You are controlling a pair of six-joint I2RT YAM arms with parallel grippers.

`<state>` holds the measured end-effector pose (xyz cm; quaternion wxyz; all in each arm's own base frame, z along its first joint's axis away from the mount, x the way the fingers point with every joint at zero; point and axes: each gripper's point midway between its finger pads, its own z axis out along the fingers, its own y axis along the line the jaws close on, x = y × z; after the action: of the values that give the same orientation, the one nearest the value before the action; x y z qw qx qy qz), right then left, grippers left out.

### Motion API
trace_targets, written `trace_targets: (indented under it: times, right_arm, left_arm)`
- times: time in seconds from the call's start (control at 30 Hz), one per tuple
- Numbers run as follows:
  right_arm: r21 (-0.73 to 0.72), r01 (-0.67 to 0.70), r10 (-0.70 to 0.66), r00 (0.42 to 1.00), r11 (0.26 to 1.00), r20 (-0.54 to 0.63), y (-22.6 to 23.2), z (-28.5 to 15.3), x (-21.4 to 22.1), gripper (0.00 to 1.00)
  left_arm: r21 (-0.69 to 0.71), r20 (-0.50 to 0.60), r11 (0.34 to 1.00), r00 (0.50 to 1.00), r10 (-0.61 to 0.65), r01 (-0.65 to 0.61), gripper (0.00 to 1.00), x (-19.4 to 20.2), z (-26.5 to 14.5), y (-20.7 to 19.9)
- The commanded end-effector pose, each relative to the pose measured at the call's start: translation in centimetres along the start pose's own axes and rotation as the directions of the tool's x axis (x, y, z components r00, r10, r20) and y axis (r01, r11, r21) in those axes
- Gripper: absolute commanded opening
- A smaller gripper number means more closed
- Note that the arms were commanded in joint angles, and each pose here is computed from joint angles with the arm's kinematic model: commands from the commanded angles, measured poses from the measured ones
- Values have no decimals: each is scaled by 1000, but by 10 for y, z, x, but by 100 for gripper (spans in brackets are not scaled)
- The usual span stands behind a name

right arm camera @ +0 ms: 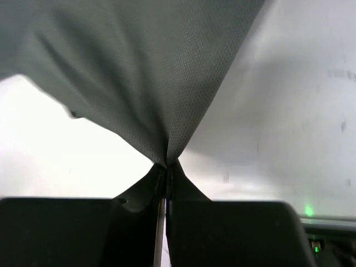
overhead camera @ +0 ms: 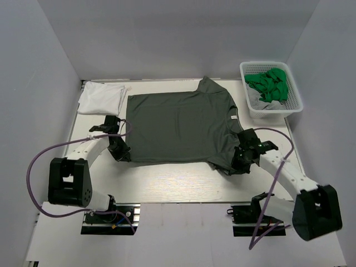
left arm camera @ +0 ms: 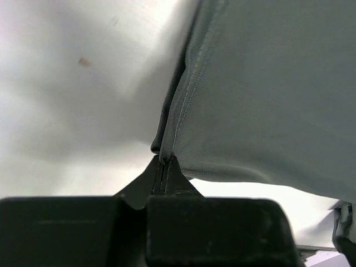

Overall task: Fold and stack the t-shirts
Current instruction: Grap the side of the flattened tshirt closest away from the robot with both arms

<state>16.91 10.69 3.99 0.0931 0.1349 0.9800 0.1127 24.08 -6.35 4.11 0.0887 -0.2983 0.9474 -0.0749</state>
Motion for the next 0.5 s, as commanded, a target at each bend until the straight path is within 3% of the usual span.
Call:
trace_targets:
  times: [0.0,0.13,0.47]
  right_arm:
    - [2,-20,20,997,1000,-76,-11,-22,33,0]
    - [-32,-28,22,986,999,-163,-12,-22,57,0]
    - [-25,46,-48,991,999,-126,-1,-34,30,0]
  left_arm:
    - [-21,3,1000,1000,23,-23,0,10,-19,12]
    - [-32,-11,999,999,33,-33,0,20,-21,21]
    - [-43,-11,998,999,52,-53,0,16,-22,20]
